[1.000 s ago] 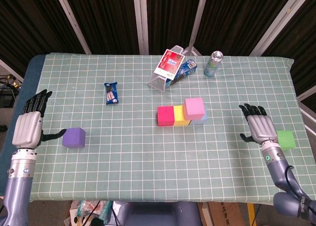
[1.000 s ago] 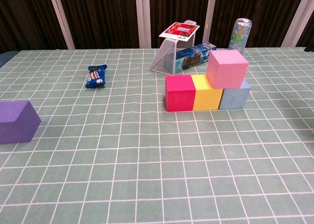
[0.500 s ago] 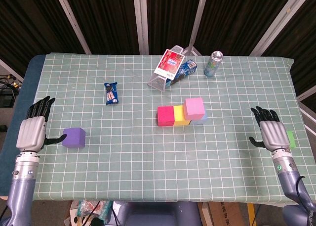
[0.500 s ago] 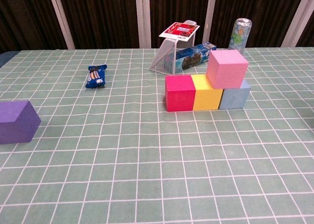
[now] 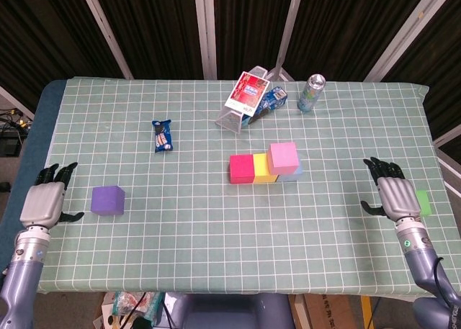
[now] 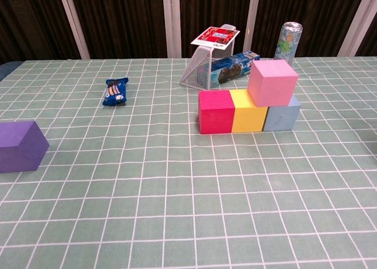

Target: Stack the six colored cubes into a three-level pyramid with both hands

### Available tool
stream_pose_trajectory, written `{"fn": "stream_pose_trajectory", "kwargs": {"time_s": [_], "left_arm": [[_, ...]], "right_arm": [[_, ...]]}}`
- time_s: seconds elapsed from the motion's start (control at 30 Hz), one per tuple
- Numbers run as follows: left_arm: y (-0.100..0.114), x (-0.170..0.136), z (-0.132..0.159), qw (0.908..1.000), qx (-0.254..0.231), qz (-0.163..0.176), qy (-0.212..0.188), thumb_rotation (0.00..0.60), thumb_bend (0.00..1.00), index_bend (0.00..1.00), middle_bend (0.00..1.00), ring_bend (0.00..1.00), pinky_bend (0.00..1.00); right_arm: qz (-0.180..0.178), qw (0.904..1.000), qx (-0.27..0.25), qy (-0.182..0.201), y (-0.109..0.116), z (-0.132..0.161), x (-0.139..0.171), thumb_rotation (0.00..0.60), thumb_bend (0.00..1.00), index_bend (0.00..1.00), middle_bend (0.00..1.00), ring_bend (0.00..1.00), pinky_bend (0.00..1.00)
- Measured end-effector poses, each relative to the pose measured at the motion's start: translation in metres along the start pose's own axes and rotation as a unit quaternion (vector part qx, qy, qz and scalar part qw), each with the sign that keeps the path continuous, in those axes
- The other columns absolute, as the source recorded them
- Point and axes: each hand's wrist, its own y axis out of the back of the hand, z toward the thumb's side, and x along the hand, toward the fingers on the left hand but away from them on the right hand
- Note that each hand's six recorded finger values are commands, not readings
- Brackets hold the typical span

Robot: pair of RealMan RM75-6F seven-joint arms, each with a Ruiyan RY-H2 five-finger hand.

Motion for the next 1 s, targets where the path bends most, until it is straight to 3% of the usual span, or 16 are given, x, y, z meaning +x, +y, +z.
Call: {"fn": "stream_pose_trajectory", "kwargs": {"time_s": [0.2, 0.8, 0.87, 1.0], "left_arm": [[-0.02, 0.014, 0.01, 0.9996, 0.007, -0.026, -0.008, 0.6, 0.09, 0.0, 0.17, 0.0, 0.02], [-0.046, 0.036, 0.03, 0.9976, 0.006, -0.067, -0.014, 0.6, 0.09, 0.0, 0.26, 0.0, 0.02], [-0.048, 0.038, 0.032, 0.9974, 0.007, -0.07, -0.015, 0.6, 0.1, 0.0, 0.28, 0.0, 0.02], [-0.05, 0.04, 0.035, 0.9974, 0.01, -0.07, -0.017, 0.6, 0.24, 0.0, 0.36, 0.02, 0.02]], "right_arm": [[-0.001, 1.0, -0.006, 0.003, 0.001, 0.002, 0.001, 0.6, 0.32, 0.0, 0.06, 0.05, 0.0], [0.001, 0.9998, -0.017, 0.004, 0.001, 0.003, 0.001, 0.6, 0.32, 0.0, 0.06, 0.05, 0.0], [0.0, 0.9998, -0.019, 0.004, 0.002, 0.003, 0.001, 0.6, 0.32, 0.0, 0.06, 0.05, 0.0], [0.0, 0.9998, -0.02, 0.004, 0.002, 0.004, 0.001, 0.6, 0.32, 0.0, 0.06, 0.05, 0.0]]}}
